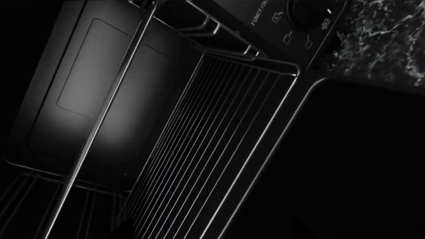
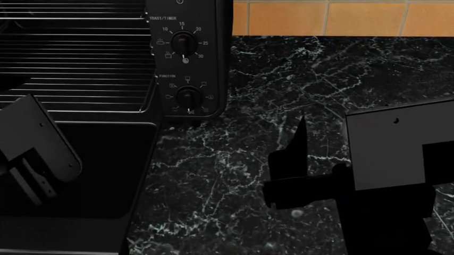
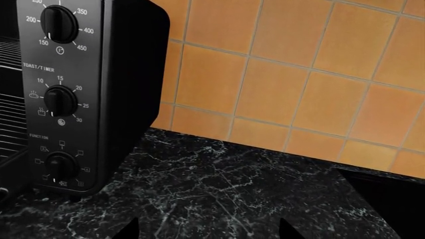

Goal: Fully slide the toaster oven bottom rack0 out.

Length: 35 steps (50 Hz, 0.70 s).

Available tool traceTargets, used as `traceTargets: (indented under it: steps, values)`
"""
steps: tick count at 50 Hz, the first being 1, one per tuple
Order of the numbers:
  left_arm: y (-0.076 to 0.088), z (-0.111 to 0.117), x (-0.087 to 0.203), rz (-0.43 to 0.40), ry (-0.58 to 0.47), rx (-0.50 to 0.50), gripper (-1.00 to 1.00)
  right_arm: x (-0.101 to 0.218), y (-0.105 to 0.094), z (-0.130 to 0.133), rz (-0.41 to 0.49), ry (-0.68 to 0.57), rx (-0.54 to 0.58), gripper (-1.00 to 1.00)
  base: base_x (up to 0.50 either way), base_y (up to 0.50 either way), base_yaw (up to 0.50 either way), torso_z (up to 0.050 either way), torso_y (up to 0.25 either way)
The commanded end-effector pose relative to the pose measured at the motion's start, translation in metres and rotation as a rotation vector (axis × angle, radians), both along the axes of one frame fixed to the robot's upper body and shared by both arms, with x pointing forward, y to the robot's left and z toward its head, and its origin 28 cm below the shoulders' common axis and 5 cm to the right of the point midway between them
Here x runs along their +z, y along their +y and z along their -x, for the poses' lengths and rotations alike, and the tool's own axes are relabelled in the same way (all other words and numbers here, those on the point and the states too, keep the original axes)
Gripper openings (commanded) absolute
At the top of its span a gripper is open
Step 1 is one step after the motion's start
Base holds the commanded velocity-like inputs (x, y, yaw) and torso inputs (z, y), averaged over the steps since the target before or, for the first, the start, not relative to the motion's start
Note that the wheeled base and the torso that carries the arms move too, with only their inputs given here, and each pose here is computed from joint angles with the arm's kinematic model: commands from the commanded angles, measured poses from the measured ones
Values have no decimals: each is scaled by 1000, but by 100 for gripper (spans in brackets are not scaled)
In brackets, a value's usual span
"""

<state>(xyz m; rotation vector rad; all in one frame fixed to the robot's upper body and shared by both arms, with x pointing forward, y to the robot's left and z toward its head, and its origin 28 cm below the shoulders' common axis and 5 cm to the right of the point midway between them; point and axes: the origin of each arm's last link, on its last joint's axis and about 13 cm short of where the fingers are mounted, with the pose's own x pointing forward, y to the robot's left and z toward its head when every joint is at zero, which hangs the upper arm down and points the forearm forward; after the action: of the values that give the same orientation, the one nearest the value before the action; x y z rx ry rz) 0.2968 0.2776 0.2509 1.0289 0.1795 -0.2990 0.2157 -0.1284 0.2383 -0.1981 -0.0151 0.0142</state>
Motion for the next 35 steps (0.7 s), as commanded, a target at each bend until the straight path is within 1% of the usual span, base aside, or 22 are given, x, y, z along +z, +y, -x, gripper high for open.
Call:
traceTargets:
  steps: [1, 10, 26, 31, 35]
  values:
    - [-12, -19, -2, -33, -12, -48, 100, -1, -1, 1, -36, -16, 0, 100, 0, 0, 0, 0, 0]
    - [-17, -32, -9, -38, -3, -57, 100, -1, -1, 1, -37, -17, 2, 100, 0, 0, 0, 0, 0]
    - [-19, -51, -13, -56, 14, -60, 100, 0, -2, 1, -36, -16, -2, 100, 0, 0, 0, 0, 0]
    - [-20, -57, -15, -57, 37, -61, 100, 0, -3, 1, -35, -16, -6, 100, 0, 0, -1, 0, 0]
    - [-20, -59, -14, -43, 93, -67, 100, 1, -3, 1, -34, -17, -9, 100, 0, 0, -1, 0, 0]
